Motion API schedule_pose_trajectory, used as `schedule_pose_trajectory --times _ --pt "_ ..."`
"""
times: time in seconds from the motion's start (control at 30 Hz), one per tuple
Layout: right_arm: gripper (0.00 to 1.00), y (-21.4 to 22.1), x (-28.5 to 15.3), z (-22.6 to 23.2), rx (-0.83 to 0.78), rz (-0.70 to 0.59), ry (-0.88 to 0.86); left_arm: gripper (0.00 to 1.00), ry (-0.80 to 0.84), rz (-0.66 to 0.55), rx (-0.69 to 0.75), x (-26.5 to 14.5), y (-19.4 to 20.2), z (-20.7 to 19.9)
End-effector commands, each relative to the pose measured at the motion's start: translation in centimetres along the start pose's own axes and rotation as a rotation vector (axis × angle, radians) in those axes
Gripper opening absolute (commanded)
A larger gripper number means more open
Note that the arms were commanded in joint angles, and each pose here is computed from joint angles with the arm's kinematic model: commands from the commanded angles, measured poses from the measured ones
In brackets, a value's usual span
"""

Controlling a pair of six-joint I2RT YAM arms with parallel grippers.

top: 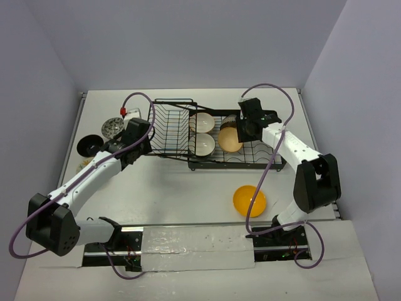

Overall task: Load the bowls into the dish rack
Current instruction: Pick up the bowl from the dish rack.

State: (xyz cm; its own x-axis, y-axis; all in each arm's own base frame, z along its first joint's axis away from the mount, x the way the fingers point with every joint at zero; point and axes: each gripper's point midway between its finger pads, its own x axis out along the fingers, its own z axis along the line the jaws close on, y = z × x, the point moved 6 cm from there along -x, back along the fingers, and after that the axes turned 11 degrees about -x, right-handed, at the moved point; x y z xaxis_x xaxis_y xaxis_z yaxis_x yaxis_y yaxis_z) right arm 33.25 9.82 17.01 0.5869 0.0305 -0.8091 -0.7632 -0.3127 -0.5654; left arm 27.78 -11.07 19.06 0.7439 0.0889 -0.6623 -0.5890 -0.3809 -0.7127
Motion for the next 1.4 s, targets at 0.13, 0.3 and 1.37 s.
schedule_pose_trajectory --times 0.13,0.3,1.37 --pt "0.41 0.4 1.9 0.1 0.042 0.022 -0.031 0.41 -0.072 0.050 0.026 -0.3 1.1 1.9" --pt "0.41 0.8 2.7 0.3 0.054 0.032 -0.046 0.41 -0.064 0.049 0.026 -0.4 1.1 1.9" --pt "0.00 2.7 -1.4 -2.2 0.264 -0.337 0.190 0.47 -0.053 0.037 0.027 -0.7 0.6 1.7"
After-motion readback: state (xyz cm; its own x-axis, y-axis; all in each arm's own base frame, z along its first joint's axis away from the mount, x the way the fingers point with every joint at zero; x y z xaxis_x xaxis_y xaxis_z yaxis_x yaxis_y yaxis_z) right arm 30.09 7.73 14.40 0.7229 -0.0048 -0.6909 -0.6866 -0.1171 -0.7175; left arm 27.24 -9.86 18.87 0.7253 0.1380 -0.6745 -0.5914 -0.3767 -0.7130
